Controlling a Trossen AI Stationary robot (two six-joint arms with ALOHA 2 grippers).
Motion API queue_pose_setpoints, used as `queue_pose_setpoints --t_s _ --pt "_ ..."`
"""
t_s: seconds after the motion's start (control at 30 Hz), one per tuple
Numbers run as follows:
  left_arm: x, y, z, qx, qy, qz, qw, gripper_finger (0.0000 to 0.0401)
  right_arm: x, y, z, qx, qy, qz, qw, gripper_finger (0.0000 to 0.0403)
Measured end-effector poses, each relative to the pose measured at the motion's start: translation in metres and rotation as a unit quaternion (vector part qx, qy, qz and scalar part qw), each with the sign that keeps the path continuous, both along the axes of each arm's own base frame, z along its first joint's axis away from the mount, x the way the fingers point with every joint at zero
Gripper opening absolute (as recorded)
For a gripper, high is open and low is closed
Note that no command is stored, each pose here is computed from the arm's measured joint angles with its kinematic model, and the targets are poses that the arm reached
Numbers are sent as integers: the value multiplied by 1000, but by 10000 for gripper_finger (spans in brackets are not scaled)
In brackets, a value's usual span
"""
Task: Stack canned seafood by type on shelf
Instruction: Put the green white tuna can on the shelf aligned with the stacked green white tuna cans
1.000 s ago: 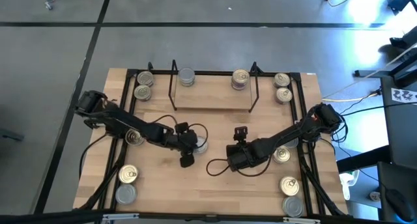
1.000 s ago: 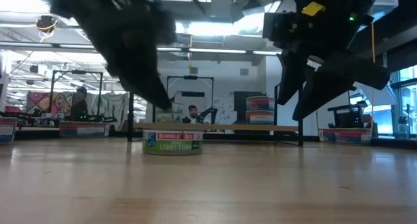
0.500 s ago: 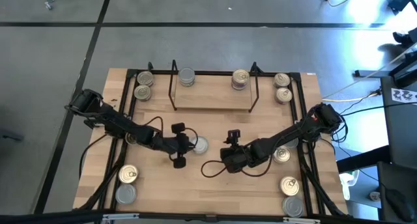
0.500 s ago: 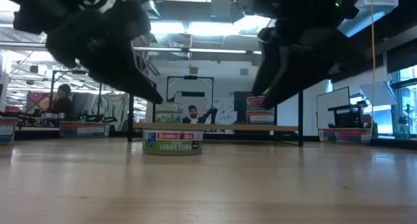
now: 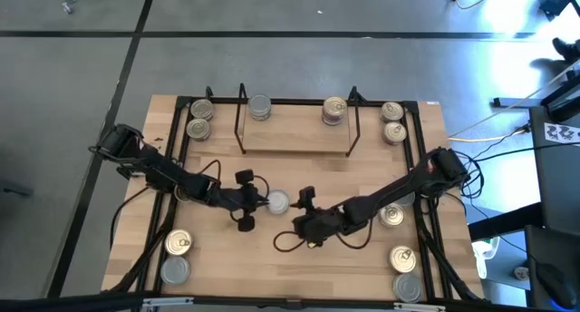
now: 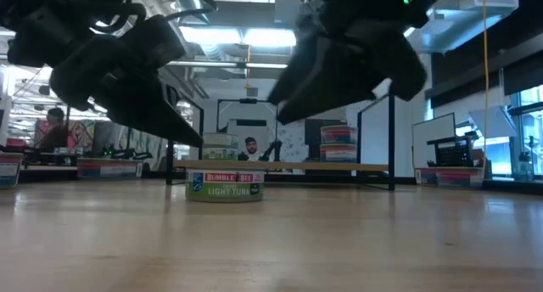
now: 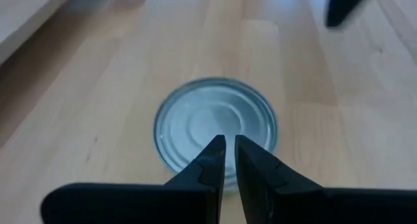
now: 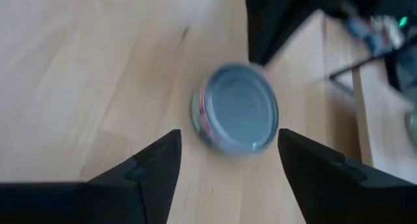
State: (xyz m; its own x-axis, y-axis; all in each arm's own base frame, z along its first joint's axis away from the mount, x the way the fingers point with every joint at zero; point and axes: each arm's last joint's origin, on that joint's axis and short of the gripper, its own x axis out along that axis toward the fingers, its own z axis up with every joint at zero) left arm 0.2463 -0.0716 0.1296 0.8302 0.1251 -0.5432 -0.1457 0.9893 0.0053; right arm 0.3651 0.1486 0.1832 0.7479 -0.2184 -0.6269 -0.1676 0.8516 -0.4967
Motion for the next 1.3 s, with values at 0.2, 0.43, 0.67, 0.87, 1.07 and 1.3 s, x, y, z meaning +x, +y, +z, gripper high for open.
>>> queue_pose_setpoints --t_s 0.2,0.43,0.67,0.87,1.07,1.3 --pt "-3 7 -8 -3 3 14 1000 33 14 -4 -8 -8 -28 23 999 254" --pt "-4 6 -10 -7 15 4 1000 33 19 -13 -9 -6 -28 17 999 254" --pt "-3 8 -10 -5 14 4 1000 33 20 -16 -9 3 -27 21 999 254" --pt "-1 7 -8 -11 17 1 1000 33 20 -16 -9 3 -27 20 999 254" --pt "19 0 17 2 94 -6 996 33 20 -16 -9 3 -27 20 999 254" --pt "23 4 21 19 138 -4 990 33 20 -16 -10 9 -25 14 1000 254"
